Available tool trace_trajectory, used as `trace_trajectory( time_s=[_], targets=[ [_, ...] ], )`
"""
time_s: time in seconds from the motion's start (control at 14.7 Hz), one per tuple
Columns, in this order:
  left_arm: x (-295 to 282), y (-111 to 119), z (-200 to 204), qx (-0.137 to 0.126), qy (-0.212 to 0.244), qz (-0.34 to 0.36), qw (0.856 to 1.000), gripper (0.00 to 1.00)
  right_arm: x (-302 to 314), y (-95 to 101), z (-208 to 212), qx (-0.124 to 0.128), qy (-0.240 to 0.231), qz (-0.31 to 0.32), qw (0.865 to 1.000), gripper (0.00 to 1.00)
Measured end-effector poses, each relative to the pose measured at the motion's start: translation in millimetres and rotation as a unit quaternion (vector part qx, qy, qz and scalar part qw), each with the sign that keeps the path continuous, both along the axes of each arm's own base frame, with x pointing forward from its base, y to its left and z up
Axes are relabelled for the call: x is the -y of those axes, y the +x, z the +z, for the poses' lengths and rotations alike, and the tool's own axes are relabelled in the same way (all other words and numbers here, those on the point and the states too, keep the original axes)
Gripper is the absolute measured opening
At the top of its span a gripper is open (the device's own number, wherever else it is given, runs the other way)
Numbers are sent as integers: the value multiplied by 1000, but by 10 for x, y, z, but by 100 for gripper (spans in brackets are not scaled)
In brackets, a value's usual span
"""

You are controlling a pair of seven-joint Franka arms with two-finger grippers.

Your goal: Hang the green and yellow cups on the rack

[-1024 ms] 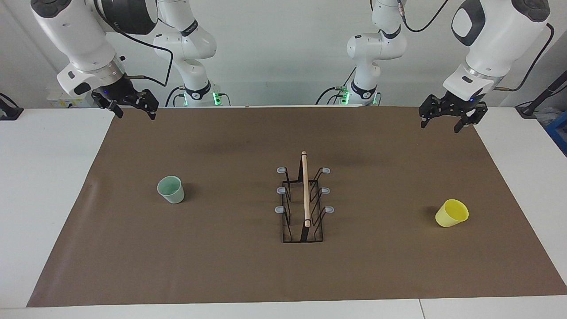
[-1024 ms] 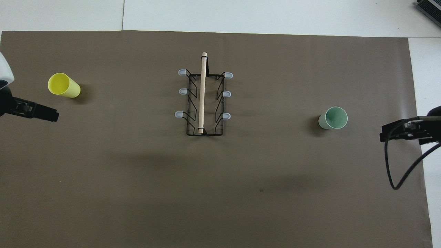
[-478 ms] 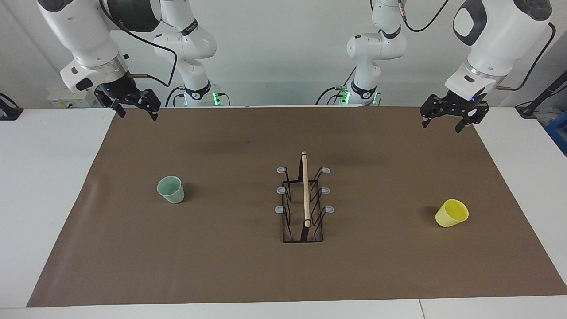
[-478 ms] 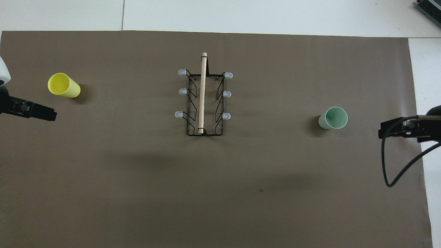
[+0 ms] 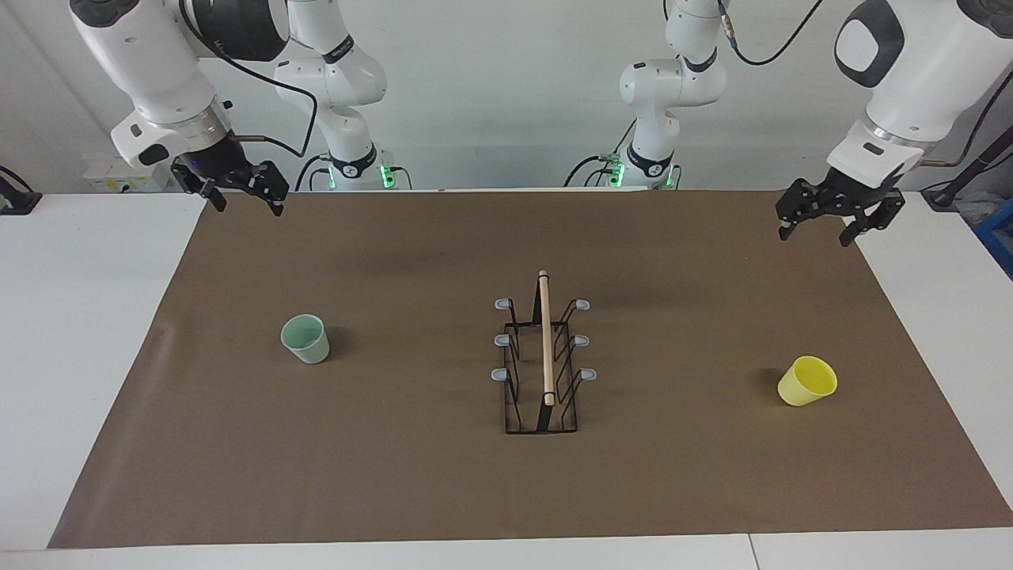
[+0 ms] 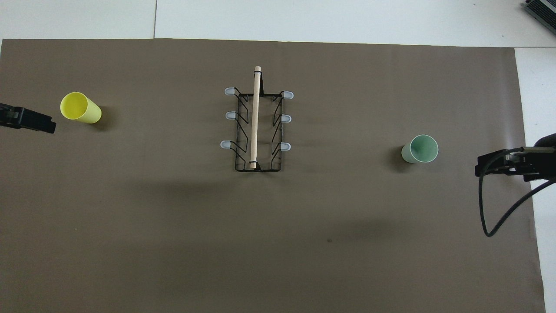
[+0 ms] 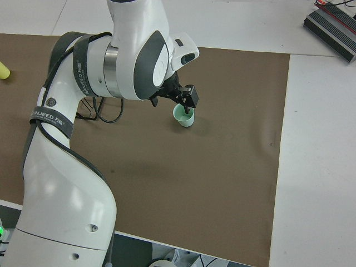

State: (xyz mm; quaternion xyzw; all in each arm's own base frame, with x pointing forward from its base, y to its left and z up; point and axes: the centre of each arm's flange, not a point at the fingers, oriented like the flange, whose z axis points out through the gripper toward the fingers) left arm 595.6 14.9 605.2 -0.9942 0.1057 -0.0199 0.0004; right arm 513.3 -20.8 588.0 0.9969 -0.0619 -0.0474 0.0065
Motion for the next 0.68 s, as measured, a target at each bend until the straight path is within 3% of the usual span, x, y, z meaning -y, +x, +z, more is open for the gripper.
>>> trace_trajectory(
  time_s=[0.41,0.68],
  targets=[
    [-499,690,-424,-2,-14,58,998,100,-2,-11,-3,0,0,0,1000,100],
    [-975,953,-856,-8,-47,121,992,100,-2,-18,-22,-3,0,0,1000,100]
  ],
)
